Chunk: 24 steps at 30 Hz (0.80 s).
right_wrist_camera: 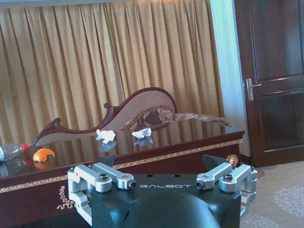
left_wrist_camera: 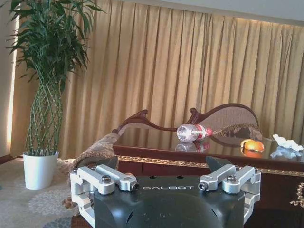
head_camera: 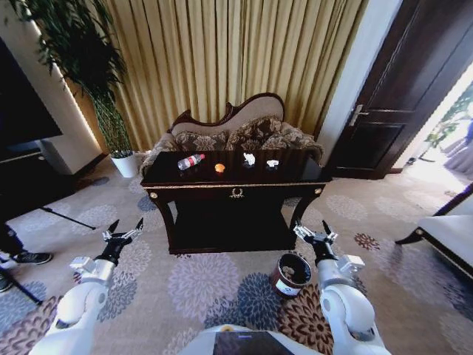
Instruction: Move to the front of the table and place the trash on the table into the trash bin.
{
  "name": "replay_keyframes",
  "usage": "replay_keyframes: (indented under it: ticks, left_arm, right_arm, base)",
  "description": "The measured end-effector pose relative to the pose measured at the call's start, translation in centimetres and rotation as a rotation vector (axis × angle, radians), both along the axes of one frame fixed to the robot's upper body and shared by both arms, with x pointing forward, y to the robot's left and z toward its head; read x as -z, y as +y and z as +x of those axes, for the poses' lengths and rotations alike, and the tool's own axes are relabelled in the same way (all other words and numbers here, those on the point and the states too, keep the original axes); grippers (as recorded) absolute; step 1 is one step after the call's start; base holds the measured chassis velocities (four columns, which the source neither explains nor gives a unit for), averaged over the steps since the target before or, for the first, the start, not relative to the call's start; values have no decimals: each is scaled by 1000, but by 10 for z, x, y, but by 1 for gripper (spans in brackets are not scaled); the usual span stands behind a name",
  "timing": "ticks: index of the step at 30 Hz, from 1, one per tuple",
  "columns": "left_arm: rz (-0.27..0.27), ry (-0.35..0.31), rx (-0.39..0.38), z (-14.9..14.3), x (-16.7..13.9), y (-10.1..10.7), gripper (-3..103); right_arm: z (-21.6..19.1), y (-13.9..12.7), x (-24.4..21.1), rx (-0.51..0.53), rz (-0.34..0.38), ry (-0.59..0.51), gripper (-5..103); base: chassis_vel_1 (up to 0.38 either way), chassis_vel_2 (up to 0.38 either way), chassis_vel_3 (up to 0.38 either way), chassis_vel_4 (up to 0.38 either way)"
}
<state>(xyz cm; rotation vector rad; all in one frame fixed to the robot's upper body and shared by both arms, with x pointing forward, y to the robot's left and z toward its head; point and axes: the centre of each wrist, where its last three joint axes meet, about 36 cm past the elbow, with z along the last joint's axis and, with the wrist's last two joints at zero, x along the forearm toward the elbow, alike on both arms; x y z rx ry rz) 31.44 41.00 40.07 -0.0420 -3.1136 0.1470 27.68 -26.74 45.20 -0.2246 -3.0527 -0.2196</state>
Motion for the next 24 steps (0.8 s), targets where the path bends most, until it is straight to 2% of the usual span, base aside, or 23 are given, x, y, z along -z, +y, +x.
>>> replay_keyframes:
  ticks: [24]
  left_arm:
    - [-3, 0, 2, 0, 5, 2, 100]
  right_arm:
    - [0, 2, 3, -4, 2, 8, 100]
  base:
    - [-110, 105, 109, -118]
